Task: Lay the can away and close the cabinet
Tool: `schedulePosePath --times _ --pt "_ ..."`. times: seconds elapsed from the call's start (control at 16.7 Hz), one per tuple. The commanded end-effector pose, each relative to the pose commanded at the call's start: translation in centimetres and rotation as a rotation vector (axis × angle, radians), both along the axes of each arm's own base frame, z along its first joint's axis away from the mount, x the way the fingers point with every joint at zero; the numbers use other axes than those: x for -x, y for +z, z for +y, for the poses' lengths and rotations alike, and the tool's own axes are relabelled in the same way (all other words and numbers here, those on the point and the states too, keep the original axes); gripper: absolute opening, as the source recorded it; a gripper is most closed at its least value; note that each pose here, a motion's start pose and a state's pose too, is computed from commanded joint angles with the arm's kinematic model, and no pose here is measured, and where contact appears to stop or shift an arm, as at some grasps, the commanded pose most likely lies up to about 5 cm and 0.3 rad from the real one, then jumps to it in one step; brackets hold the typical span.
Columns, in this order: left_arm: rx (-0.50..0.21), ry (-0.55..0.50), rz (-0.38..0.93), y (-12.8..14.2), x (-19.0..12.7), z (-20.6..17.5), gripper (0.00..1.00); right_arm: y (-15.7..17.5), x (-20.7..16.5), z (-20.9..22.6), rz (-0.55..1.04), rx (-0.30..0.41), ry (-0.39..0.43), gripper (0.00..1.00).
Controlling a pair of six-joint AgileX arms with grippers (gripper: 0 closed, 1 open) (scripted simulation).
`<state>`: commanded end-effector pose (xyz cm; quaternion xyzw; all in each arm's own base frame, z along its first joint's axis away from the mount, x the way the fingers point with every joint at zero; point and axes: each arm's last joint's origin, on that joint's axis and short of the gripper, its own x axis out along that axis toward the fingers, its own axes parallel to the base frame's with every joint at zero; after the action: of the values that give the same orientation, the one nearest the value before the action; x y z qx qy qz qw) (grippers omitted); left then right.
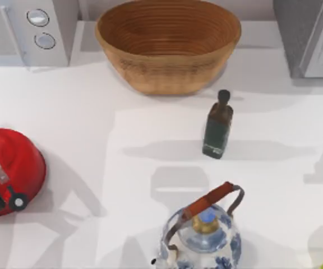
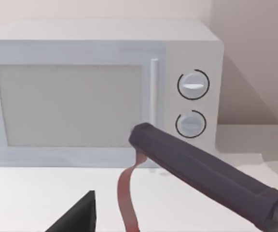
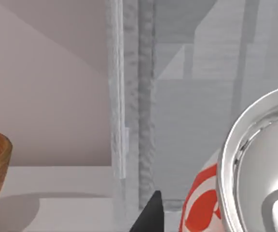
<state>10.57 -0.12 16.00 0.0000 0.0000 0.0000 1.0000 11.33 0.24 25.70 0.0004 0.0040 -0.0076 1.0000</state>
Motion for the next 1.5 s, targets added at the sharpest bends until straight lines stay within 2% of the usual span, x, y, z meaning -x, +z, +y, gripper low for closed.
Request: schedulePosePath --times 0.36,0.6,0.78,0.96,1.5 --pt "0.000 0.000 0.000 0.0 0.0 0.0 1.00 14.9 -4.0 0.8 -0.046 -0.008 -0.039 0.00" --pt "0.000 0.000 0.000 0.0 0.0 0.0 1.00 21.9 -8.4 2.0 -0.049 -0.010 -0.033 0.00" --pt "0.000 0.000 0.000 0.0 0.0 0.0 1.00 24.2 -11.7 3.2 -0.023 -0.005 -0.013 0.00" --pt "0.000 0.000 0.000 0.0 0.0 0.0 1.00 25.1 -13.8 4.2 -0.007 -0.002 0.008 0.00" --pt "0.000 0.000 0.000 0.0 0.0 0.0 1.00 25.4 -15.2 4.4 0.006 -0.005 0.005 0.00"
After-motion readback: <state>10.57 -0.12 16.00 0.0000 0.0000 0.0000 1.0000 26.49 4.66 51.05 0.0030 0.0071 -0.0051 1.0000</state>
